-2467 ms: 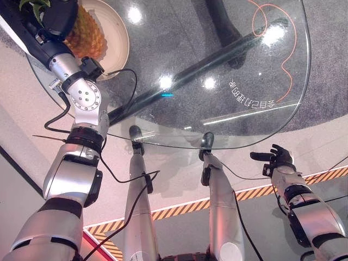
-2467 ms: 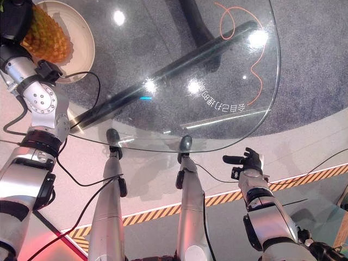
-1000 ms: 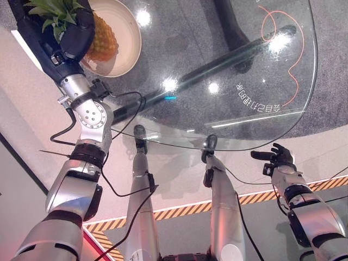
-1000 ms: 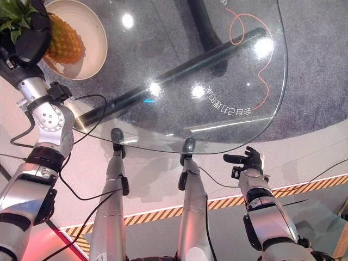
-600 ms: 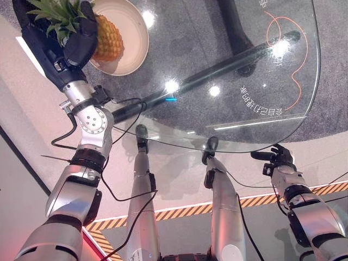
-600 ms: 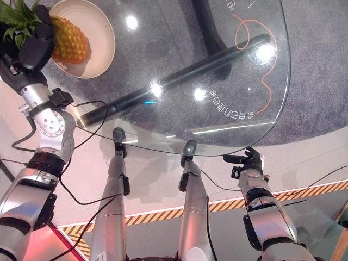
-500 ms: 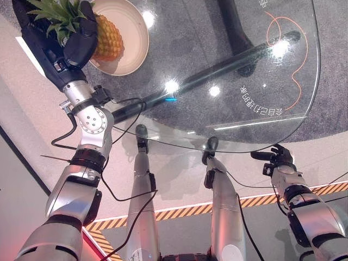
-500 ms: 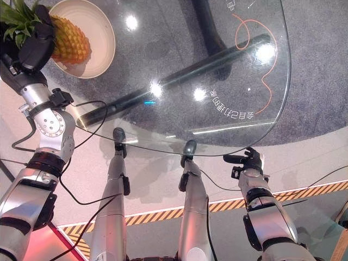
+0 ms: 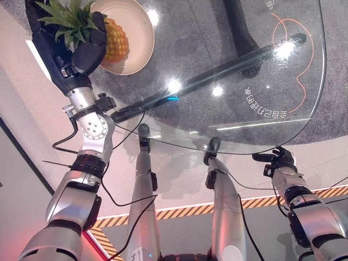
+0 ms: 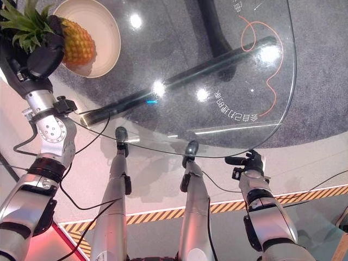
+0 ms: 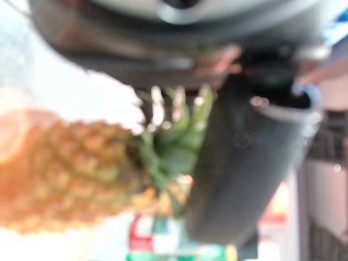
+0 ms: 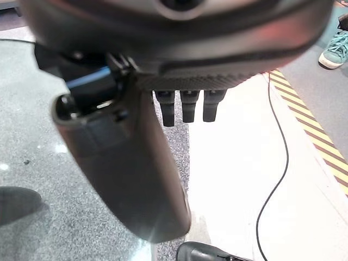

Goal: Pick up the fruit to the plate

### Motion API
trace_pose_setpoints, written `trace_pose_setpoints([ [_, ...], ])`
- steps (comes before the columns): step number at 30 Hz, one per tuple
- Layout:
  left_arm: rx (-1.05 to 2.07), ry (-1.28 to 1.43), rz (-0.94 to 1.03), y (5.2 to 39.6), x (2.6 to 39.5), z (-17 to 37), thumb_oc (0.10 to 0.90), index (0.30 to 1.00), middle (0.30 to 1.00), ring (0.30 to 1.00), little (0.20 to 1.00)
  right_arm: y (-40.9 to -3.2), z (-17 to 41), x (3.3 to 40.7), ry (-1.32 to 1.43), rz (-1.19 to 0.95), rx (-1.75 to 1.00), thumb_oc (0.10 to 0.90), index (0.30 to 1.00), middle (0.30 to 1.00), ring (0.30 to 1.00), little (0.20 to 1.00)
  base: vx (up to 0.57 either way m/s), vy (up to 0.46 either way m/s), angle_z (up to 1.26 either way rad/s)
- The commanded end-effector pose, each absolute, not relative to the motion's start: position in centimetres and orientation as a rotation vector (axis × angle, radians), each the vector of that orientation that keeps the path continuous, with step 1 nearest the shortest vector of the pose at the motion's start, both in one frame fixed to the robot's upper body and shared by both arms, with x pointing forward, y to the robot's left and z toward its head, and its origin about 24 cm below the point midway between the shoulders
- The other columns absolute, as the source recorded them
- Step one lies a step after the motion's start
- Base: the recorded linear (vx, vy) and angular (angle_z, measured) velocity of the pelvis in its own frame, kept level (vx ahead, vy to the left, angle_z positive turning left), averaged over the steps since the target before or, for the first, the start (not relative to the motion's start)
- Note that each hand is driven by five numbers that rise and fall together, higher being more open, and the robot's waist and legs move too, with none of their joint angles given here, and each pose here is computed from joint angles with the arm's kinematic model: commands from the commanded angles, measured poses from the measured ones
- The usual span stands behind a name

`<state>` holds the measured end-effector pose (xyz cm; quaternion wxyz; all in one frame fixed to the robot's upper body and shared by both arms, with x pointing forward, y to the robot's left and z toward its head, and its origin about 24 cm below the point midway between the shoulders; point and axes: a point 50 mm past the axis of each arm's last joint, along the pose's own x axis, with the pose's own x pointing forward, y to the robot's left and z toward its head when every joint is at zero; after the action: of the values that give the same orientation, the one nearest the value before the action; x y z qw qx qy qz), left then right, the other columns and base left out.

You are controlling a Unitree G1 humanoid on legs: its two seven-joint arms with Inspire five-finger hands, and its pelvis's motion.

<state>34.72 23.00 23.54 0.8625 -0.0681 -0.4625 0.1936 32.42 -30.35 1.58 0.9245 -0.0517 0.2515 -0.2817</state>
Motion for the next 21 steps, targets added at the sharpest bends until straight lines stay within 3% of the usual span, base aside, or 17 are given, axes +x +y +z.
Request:
trace_pose_setpoints([
  [1, -0.197, -1.092, 0.440, 23.9, 33.7, 25.2, 0.800, 0.900, 0.900, 0.900, 0.900, -33.6, 0.8, 29.9, 0.570, -0.713, -0.159, 0.800, 0.900, 0.900, 0.900, 0.900, 0.00, 0.000, 0.00],
  [21, -0.182, -1.043, 0.441, 24.1, 33.4, 23.1, 0.800, 0.900, 0.900, 0.900, 0.900, -34.1, 0.8, 29.5, 0.569, -0.726, -0.164, 0.800, 0.900, 0.900, 0.900, 0.900, 0.00, 0.001, 0.01],
])
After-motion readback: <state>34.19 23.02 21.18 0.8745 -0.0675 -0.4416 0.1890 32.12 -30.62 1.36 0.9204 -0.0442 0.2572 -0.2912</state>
